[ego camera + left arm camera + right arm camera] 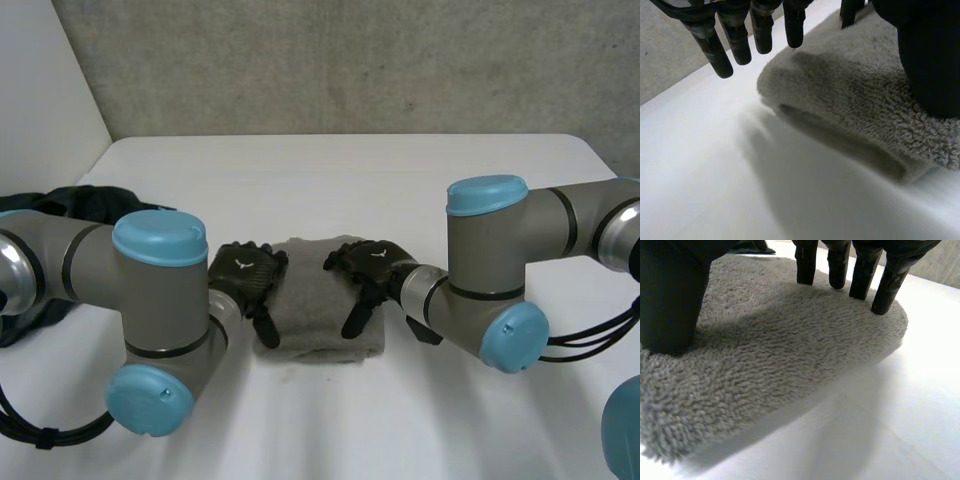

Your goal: Fold the laundry.

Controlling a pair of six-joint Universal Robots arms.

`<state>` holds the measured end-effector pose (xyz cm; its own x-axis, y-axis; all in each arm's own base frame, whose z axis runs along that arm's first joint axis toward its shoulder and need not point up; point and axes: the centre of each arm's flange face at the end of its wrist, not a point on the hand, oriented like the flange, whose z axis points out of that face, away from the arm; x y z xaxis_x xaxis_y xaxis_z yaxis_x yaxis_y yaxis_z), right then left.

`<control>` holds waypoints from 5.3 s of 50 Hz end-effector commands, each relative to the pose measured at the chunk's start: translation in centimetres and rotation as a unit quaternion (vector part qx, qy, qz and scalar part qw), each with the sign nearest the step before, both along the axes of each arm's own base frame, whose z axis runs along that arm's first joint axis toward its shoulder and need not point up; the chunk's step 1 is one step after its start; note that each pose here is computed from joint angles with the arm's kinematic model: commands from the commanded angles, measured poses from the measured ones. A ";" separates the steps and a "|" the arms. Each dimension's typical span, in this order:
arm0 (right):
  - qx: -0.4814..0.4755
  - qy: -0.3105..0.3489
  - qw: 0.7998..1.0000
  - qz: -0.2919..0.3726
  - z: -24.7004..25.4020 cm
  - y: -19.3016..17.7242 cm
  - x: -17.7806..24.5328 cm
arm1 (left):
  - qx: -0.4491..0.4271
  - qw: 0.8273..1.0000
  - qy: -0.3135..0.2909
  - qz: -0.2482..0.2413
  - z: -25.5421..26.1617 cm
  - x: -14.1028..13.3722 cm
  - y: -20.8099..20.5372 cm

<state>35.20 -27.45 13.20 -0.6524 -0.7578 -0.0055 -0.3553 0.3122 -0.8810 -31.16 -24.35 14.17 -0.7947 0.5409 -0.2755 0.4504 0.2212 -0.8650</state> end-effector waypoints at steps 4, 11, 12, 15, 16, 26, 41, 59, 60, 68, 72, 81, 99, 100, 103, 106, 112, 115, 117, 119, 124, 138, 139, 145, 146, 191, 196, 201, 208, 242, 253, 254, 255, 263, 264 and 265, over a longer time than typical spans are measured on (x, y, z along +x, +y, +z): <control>-0.052 0.014 0.998 -0.032 3.2 0.1 -1.3 | -0.041 0.999 -0.012 -0.019 2.0 -0.4 -0.2; -0.132 -0.022 0.989 -0.066 7.2 1.3 -2.8 | -0.119 0.991 0.048 -0.025 8.6 -0.4 -0.1; -0.138 -0.025 0.988 -0.070 7.6 1.6 -2.9 | -0.127 0.990 0.055 -0.027 9.3 -0.4 0.0; -0.150 -0.028 0.985 -0.084 8.1 2.7 -3.6 | -0.155 0.983 0.082 -0.048 12.1 -0.5 0.7; -0.147 -0.024 0.985 -0.091 7.8 3.1 -3.9 | -0.158 0.982 0.087 -0.055 12.4 -0.6 0.8; -0.061 -0.045 0.991 -0.111 3.5 6.6 -4.5 | -0.128 0.964 0.173 -0.158 14.8 -1.5 1.5; 0.051 -0.117 0.982 -0.136 -0.7 6.3 -5.4 | -0.107 0.963 0.187 -0.162 14.3 -1.6 1.3; 0.079 -0.154 0.973 -0.150 -3.2 4.0 -3.5 | -0.092 0.965 0.180 -0.165 13.2 -1.7 1.3; 0.077 -0.155 0.973 -0.150 -3.2 3.9 -3.5 | -0.092 0.965 0.180 -0.165 13.2 -1.7 1.3; 0.021 -0.186 0.972 -0.141 -2.1 2.2 -2.9 | -0.090 0.966 0.179 -0.161 13.1 -1.7 1.2; -0.009 -0.185 0.973 -0.137 -1.0 0.5 -2.6 | -0.091 0.966 0.179 -0.161 13.1 -1.6 1.3; -0.092 -0.113 0.965 -0.218 0.4 -11.4 -9.2 | -0.090 0.967 0.178 -0.158 13.0 -1.5 1.1; -0.177 -0.021 0.896 -0.406 0.4 -25.9 -30.9 | -0.071 0.971 0.168 -0.153 11.4 -1.5 0.9; -0.178 -0.019 0.892 -0.415 0.5 -26.0 -31.8 | -0.070 0.971 0.168 -0.152 11.3 -1.5 0.9; -0.186 -0.008 0.870 -0.458 0.7 -26.3 -35.7 | -0.068 0.972 0.167 -0.152 11.1 -1.6 0.7; -0.187 0.000 0.854 -0.486 0.6 -26.3 -37.8 | -0.067 0.972 0.167 -0.152 10.9 -1.7 0.5; -0.175 0.001 0.840 -0.513 0.3 -25.8 -40.4 | -0.067 0.971 0.167 -0.154 10.8 -2.0 0.4; -0.156 -0.002 0.844 -0.513 -0.3 -25.3 -41.1 | -0.069 0.971 0.169 -0.156 10.9 -2.1 0.4; -0.139 -0.006 0.857 -0.497 -0.8 -25.1 -40.6 | -0.068 0.971 0.169 -0.156 10.9 -2.1 0.3; -0.130 -0.008 0.863 -0.488 -1.2 -24.9 -40.2 | -0.069 0.971 0.170 -0.156 10.9 -2.2 0.4; -0.117 -0.008 0.868 -0.483 -1.2 -24.4 -39.9 | -0.068 0.971 0.170 -0.155 10.9 -2.2 0.4; -0.125 0.006 0.873 -0.470 1.5 -23.7 -39.6 | -0.068 0.971 0.170 -0.155 11.1 -2.0 0.7; -0.125 0.018 0.876 -0.466 2.0 -23.4 -39.5 | -0.068 0.971 0.170 -0.155 11.1 -2.0 0.6; -0.129 0.072 0.889 -0.434 4.3 -22.0 -38.8 | -0.065 0.971 0.169 -0.154 11.0 -1.9 0.6; -0.131 0.083 0.892 -0.424 4.7 -21.7 -38.6 | -0.064 0.972 0.168 -0.154 10.9 -1.9 0.7; -0.237 0.216 0.915 -0.245 -1.5 -21.6 -36.2 | -0.048 0.976 0.164 -0.139 10.1 -0.6 0.7; -0.259 0.220 0.907 -0.250 -1.8 -23.1 -36.8 | -0.048 0.976 0.163 -0.139 10.1 -0.7 0.8; -0.294 0.191 0.904 -0.244 -0.6 -24.8 -35.0 | -0.046 0.976 0.163 -0.138 10.0 -0.6 0.7; -0.326 0.167 0.899 -0.241 -0.4 -27.0 -32.7 | -0.046 0.976 0.163 -0.138 10.0 -0.6 0.7; -0.221 0.363 0.864 -0.271 14.6 -16.7 -32.0 | -0.082 0.977 0.170 -0.101 12.2 2.0 -0.5; -0.346 0.129 0.909 -0.194 19.4 -11.7 -15.6 | -0.175 0.971 0.163 0.027 14.5 8.1 -7.0; -0.342 0.110 0.916 -0.179 19.3 -10.8 -14.5 | -0.185 0.969 0.162 0.038 14.6 8.8 -7.7; -0.338 0.092 0.922 -0.163 19.2 -9.9 -13.6 | -0.194 0.967 0.160 0.048 14.7 9.4 -8.3; -0.277 0.010 0.961 0.010 13.1 -0.2 -5.4 | -0.212 0.969 0.051 0.118 10.6 15.7 -14.6; -0.266 0.012 0.963 0.032 11.6 1.4 -4.4 | -0.212 0.969 0.014 0.129 9.7 16.9 -15.7; -0.260 0.013 0.965 0.042 10.9 2.3 -4.0 | -0.209 0.969 -0.005 0.135 9.0 17.6 -16.1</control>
